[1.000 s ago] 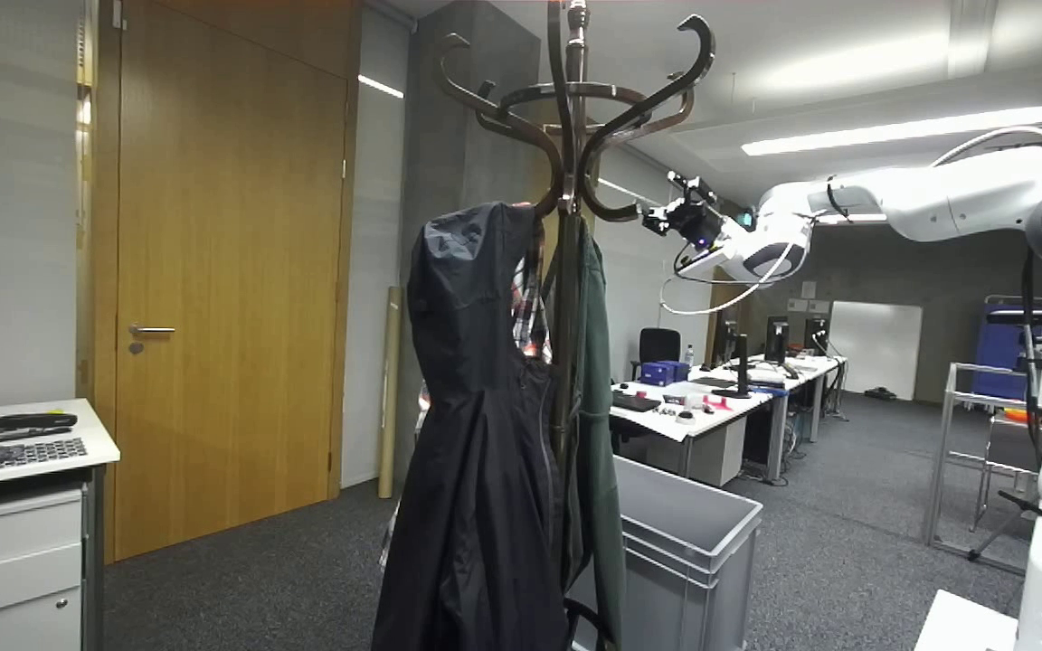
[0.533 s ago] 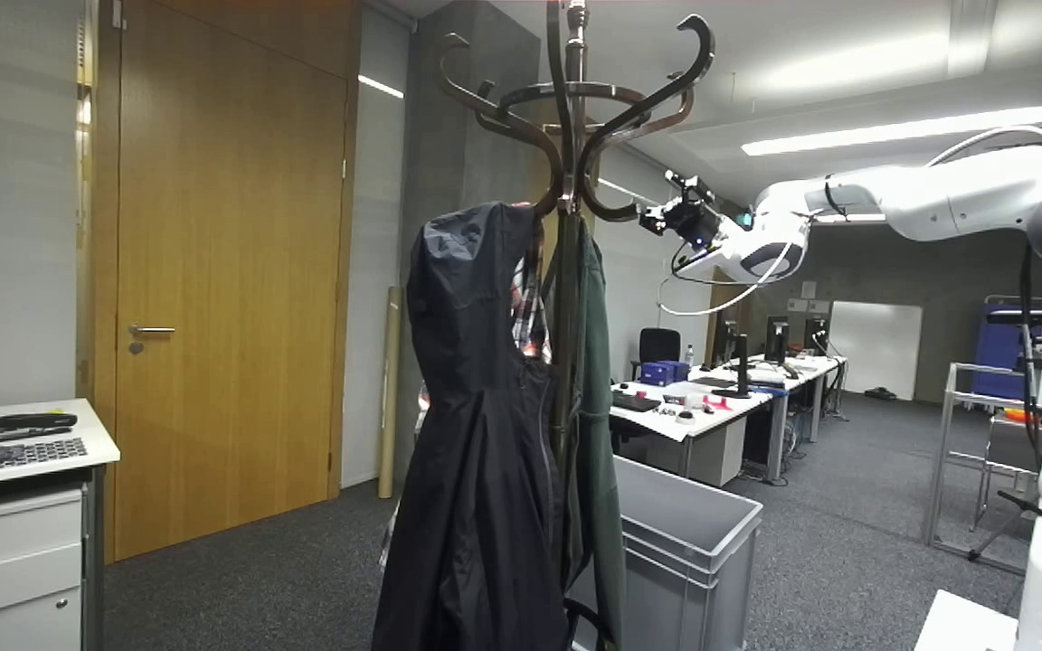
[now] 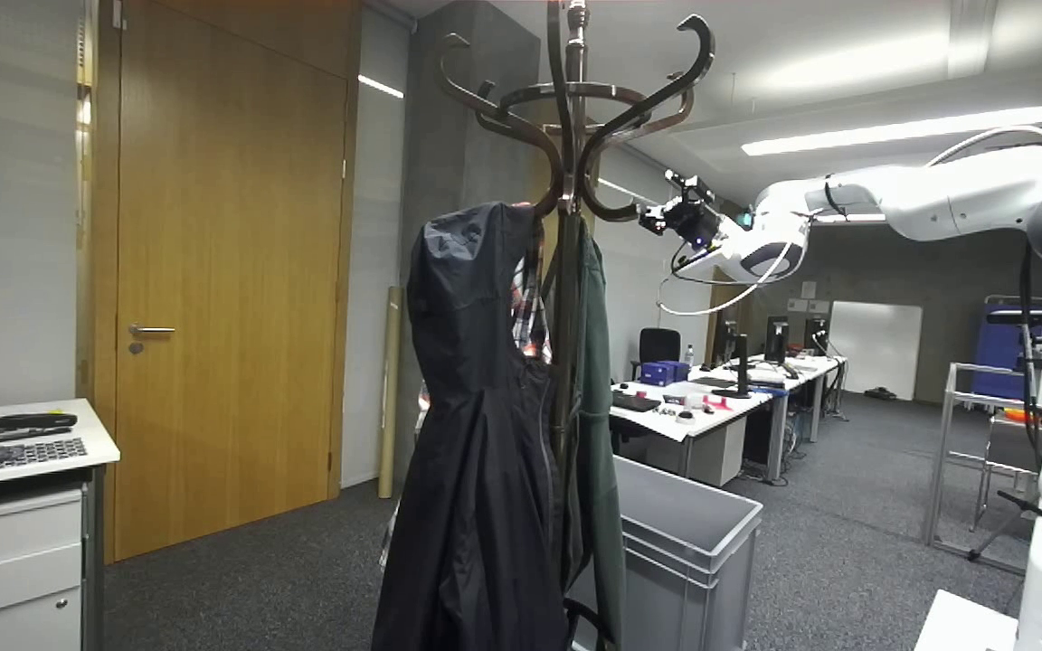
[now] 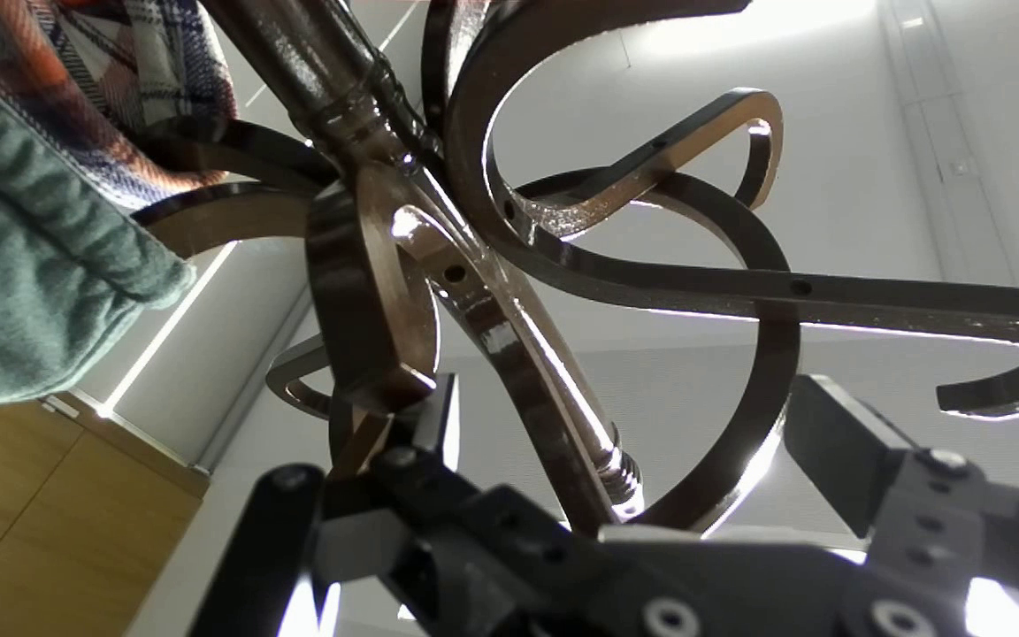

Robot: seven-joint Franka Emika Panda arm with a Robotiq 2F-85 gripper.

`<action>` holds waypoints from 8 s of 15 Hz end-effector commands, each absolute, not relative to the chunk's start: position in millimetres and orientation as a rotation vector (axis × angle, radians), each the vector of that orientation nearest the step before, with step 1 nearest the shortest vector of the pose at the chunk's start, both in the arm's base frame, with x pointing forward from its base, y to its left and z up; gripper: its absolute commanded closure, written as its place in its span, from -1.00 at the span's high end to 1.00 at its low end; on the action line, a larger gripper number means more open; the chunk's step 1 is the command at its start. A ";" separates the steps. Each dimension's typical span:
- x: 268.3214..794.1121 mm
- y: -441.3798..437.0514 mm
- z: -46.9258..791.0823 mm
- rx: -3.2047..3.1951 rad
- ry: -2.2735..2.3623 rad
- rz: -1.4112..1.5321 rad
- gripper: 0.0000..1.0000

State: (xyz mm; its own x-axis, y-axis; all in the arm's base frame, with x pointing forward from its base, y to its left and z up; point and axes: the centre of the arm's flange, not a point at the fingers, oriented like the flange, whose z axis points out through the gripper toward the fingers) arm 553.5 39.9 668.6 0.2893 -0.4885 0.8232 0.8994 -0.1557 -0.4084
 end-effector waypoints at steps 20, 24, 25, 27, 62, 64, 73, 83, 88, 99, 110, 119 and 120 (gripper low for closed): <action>550.1 35.2 671.1 -1.153 -0.480 -1.335 1.00; 543.7 28.4 674.3 -1.125 -0.500 -1.372 1.00; 542.3 26.3 675.7 -1.115 -0.502 -1.386 1.00; 540.0 22.9 678.1 -1.101 -0.508 -1.404 1.00; 519.5 -2.6 693.3 -0.908 -0.640 -1.528 1.00; 519.5 -2.6 693.3 -0.908 -0.640 -1.528 1.00; 520.3 0.1 698.8 -0.915 -0.701 -1.538 1.00; 521.1 -11.8 760.9 -0.832 -1.007 -1.744 1.00; 522.8 -41.7 769.2 -0.810 -1.037 -1.828 1.00; 566.0 -60.8 791.7 -0.770 -1.100 -1.872 1.00; 606.5 -18.9 815.5 -0.672 -1.189 -1.824 1.00; 576.2 -0.6 849.6 -0.605 -1.261 -1.780 1.00; 574.0 -0.5 850.6 -0.600 -1.261 -1.777 1.00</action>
